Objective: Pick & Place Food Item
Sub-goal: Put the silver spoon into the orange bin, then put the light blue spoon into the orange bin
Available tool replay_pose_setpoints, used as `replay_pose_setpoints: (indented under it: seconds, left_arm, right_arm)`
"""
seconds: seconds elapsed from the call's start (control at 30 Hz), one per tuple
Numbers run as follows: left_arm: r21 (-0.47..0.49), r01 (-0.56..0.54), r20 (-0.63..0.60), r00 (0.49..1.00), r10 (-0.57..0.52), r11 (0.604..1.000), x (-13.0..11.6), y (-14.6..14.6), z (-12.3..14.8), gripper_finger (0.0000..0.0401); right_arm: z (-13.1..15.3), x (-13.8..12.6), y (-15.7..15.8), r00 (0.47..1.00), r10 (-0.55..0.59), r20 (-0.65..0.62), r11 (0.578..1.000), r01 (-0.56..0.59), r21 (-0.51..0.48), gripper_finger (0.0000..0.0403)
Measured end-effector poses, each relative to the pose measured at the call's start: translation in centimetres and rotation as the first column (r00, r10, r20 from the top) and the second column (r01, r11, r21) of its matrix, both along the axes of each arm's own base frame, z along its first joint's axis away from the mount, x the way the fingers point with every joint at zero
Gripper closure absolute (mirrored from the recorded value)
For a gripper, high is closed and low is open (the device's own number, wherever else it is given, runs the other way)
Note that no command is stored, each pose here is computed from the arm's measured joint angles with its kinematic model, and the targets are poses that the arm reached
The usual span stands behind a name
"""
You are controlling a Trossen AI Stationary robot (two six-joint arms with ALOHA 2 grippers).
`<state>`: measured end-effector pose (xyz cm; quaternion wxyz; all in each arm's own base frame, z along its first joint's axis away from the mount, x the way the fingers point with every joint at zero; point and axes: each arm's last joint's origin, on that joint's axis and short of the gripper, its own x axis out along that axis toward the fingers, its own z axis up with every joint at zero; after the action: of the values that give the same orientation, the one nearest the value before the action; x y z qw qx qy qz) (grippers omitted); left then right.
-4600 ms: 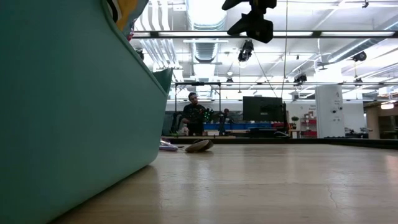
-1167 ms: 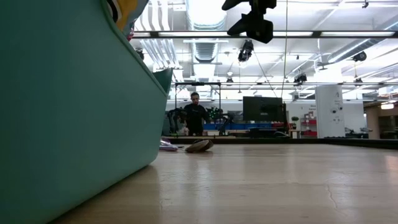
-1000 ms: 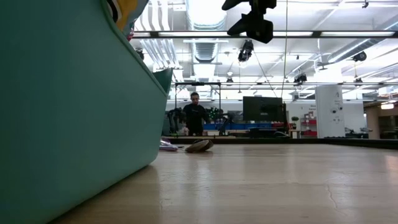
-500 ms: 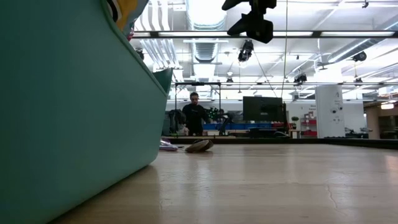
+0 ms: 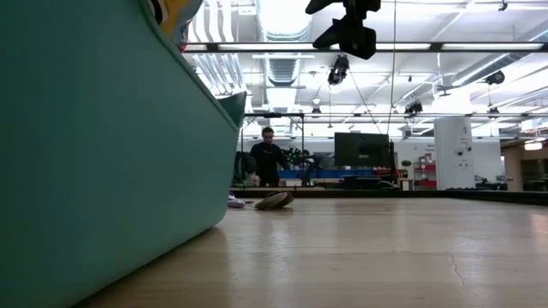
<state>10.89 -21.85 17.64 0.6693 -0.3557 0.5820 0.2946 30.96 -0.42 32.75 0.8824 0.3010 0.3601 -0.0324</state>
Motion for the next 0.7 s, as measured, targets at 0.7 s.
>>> replay_pose_setpoints:
  seconds: [0.7]
  left_arm:
    - [-0.03,-0.074,-0.001,0.997,0.073,0.997,-0.24,0.41,0.69,0.0279]
  right_arm:
    - [0.0,0.0,-0.01,1.0,0.0,0.0,1.0,0.0,0.0,0.017]
